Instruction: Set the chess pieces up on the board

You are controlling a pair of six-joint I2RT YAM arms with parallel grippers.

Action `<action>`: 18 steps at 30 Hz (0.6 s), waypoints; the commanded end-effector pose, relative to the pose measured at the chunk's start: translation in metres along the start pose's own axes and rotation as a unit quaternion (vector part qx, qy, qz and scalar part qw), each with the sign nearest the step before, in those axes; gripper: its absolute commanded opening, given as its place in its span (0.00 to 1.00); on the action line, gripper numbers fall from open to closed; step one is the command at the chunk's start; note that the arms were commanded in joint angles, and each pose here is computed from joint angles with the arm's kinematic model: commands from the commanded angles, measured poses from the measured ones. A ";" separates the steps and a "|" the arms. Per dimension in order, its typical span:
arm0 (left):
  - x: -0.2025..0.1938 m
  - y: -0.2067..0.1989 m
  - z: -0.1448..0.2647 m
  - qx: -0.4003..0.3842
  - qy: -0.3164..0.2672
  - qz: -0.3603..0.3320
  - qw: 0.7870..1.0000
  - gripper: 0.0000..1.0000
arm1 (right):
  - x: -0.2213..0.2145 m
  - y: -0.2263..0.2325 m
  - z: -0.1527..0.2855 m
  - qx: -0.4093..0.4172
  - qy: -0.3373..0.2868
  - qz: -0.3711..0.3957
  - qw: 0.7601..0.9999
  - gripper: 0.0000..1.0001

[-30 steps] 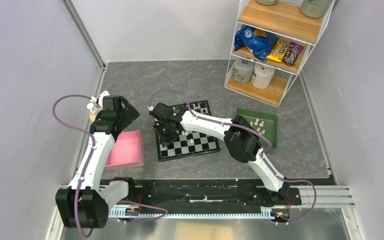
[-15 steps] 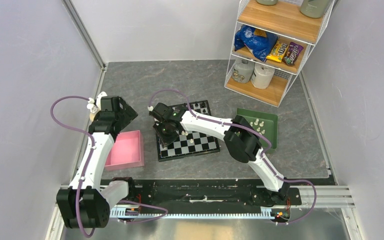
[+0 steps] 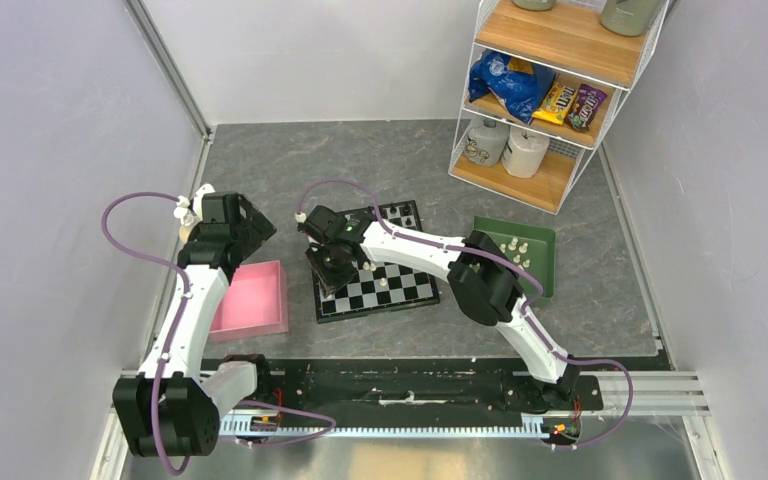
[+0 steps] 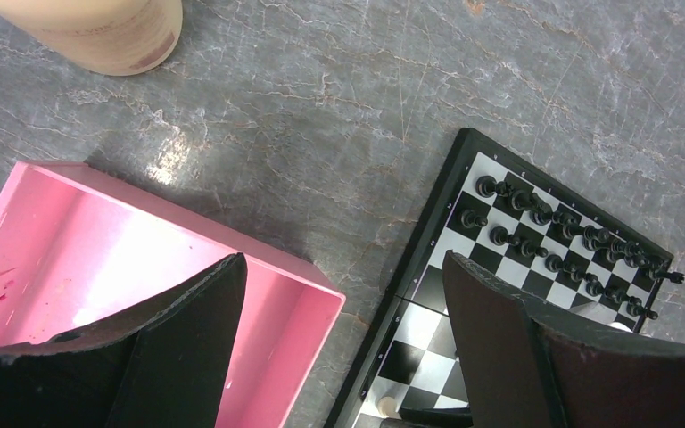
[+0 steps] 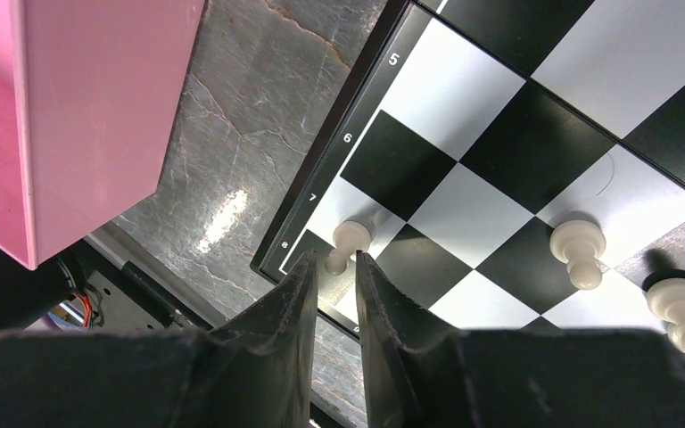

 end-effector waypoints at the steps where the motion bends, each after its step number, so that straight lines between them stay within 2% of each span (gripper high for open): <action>1: 0.005 -0.001 0.001 -0.009 -0.016 -0.001 1.000 0.87 | 0.012 0.014 0.015 0.024 -0.033 0.018 0.999 0.29; 8: 0.005 -0.002 0.001 -0.011 -0.016 -0.001 1.000 0.87 | 0.013 0.013 0.011 0.023 -0.030 0.013 0.999 0.21; 18: 0.005 -0.001 0.002 -0.010 -0.017 0.000 1.000 0.87 | 0.015 0.012 0.010 0.016 -0.037 0.016 0.999 0.21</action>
Point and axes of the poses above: each gripper's point midway between its finger pads, its own z axis back along the fingers, its own y axis along the line the jaws close on, x = y × z, the point moved 10 cm from there along z, back along the fingers, and after that the axes turned 8 degrees about -z, right-handed, at the moved point
